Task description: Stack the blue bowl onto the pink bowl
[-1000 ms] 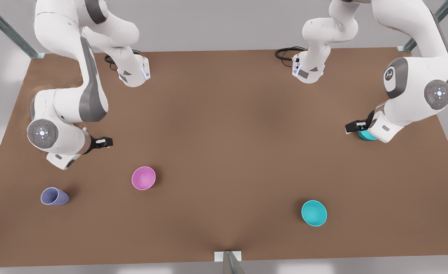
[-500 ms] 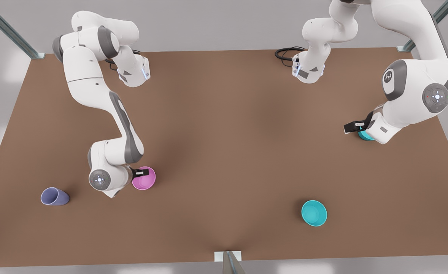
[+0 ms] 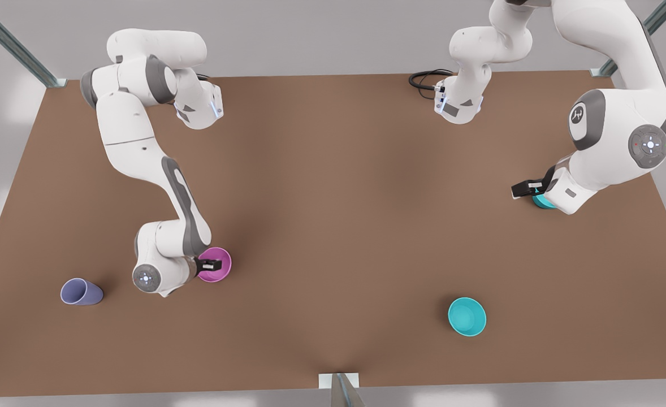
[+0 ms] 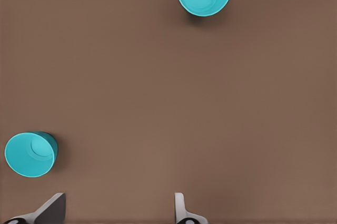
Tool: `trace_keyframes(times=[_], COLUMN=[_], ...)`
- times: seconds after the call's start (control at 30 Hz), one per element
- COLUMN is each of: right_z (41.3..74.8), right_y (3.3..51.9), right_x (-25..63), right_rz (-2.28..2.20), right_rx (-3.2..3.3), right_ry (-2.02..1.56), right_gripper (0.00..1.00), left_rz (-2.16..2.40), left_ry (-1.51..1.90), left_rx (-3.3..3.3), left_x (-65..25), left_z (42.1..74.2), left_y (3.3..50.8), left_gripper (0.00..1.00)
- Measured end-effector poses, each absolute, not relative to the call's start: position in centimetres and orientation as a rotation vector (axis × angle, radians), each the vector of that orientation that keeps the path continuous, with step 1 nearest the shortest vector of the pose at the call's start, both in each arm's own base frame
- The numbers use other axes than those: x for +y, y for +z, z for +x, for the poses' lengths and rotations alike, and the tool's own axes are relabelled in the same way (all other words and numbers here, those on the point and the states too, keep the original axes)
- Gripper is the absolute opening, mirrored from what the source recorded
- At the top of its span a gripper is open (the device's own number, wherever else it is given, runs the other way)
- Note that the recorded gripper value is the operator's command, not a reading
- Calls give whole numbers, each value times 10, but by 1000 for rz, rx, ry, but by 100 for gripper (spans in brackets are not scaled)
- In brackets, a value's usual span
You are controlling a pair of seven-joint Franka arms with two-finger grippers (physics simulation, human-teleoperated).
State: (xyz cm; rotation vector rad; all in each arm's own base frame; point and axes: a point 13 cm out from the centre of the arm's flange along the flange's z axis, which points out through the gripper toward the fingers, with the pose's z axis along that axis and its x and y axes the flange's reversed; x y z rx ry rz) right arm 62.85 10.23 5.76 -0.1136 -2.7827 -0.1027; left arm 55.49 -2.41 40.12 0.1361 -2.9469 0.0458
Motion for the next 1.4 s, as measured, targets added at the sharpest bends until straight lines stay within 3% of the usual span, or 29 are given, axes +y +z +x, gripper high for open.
trace_keyframes(times=[0.03, 0.1, 0.17, 0.4, 0.57, 0.9, 1.07, 1.1, 1.13, 1.4], right_z=[629, 629, 630, 643, 646, 534, 535, 538, 540, 564], right_y=[57, 55, 52, 71, 108, 77, 60, 58, 55, 91], right_x=[102, 102, 103, 115, 214, 519, 544, 545, 545, 550], right_rz=[-121, -141, -159, -151, 23, 214, -4, -50, -92, -360], right_rx=[-2784, -2781, -2776, -2804, -2837, -2879, -2915, -2917, -2918, -2938], right_ry=[-106, -122, -148, -181, -262, -327, -353, -359, -359, -385], right_gripper=[51, 32, 22, 21, 21, 21, 21, 55, 100, 100], left_rz=[136, 134, 132, 130, 129, 128, 112, 112, 112, 132], left_ry=[46, 46, 46, 49, 48, 48, 51, 51, 52, 50], left_rx=[-2948, -2948, -2950, -2961, -2955, -2955, -2961, -2959, -2958, -2929], left_x=[-24, -24, -25, -25, -25, -25, -32, -32, -32, -24], left_z=[555, 555, 555, 558, 559, 559, 571, 574, 578, 619], left_y=[402, 402, 402, 407, 404, 403, 399, 397, 394, 352], left_gripper=[100, 100, 100, 100, 100, 100, 100, 100, 100, 100])
